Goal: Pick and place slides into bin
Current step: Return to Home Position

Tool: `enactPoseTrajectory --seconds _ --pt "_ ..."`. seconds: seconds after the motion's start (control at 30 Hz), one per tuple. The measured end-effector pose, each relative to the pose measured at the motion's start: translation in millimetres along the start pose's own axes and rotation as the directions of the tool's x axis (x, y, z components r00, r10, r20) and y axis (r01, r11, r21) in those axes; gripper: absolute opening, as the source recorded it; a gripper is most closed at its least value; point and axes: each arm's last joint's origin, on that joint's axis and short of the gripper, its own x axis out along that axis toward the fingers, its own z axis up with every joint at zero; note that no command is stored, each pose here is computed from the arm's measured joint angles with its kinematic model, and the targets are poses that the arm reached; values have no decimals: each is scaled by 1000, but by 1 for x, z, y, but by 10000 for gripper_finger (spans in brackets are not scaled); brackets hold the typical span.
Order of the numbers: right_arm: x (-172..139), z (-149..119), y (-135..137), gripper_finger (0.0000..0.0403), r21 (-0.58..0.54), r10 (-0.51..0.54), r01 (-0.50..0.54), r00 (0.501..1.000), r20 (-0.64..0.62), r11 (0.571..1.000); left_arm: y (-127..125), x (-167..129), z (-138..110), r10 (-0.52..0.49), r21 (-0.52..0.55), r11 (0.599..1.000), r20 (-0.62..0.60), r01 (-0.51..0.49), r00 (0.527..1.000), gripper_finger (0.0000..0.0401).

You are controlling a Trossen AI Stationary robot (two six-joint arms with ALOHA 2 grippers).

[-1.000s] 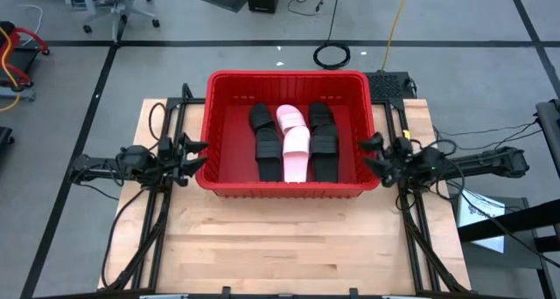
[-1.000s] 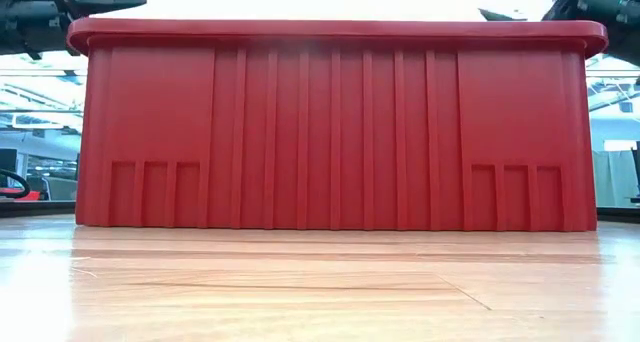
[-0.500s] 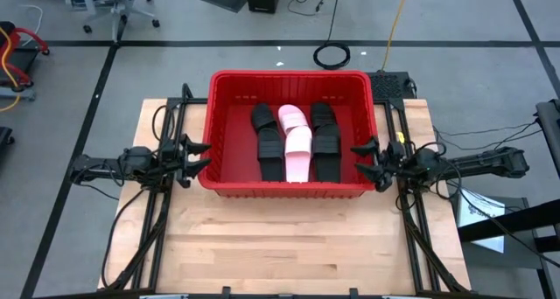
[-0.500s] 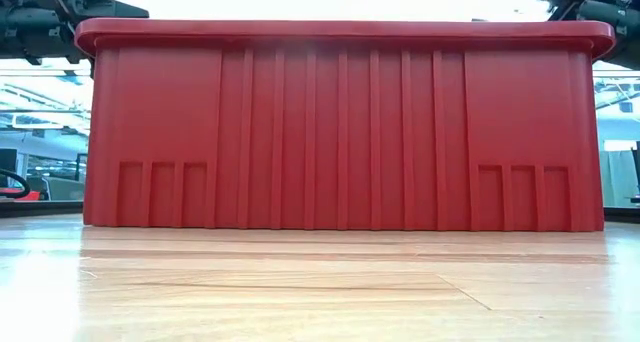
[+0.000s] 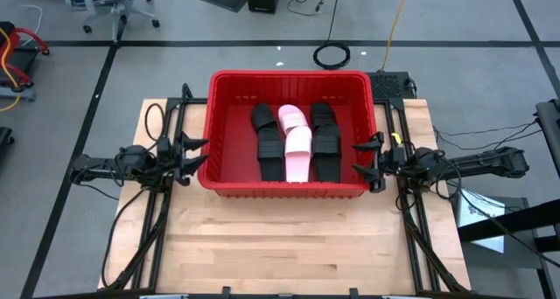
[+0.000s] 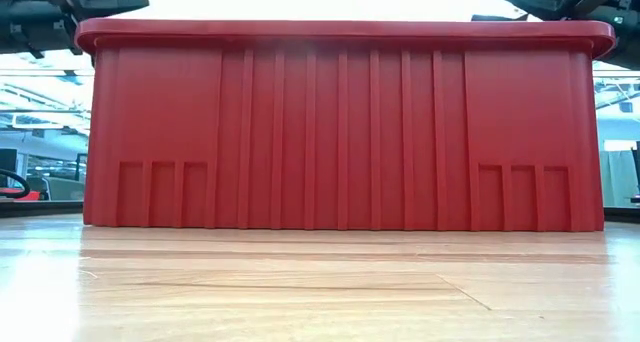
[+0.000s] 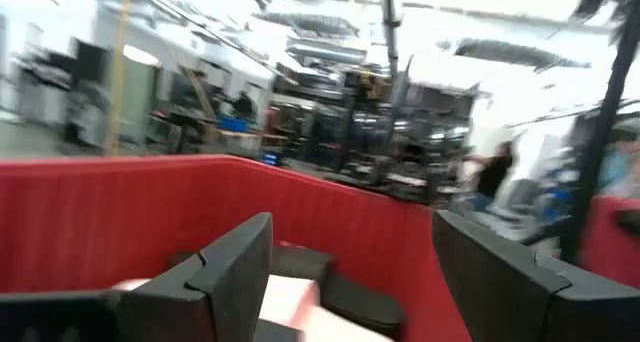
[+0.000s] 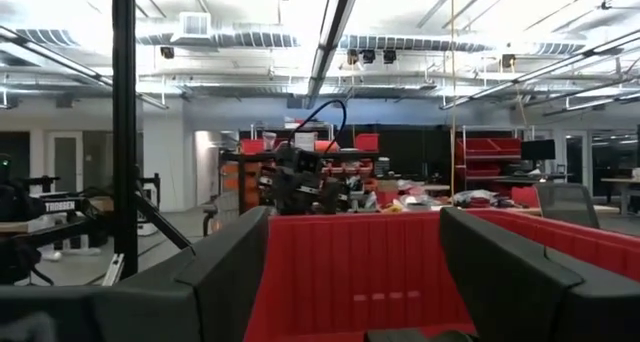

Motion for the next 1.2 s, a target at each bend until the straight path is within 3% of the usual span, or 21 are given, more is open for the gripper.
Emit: enactPoseTrajectory --seconds 0.23,0.47,0.8,1.2 --pt "0 2 0 281 10 0 -1 1000 21 1000 1 0 1 39 101 994 12 -40 999 273" --pt "-1 12 -1 281 24 -5 2 992 124 1000 1 0 1 39 98 994 14 -40 999 273" --pt "-1 11 -1 281 24 -5 2 993 119 1000 4 -1 -13 65 93 994 -139 -53 988 273" --pt "-1 12 -1 281 25 -5 2 992 124 1000 3 -1 -12 63 98 994 -128 -51 990 273"
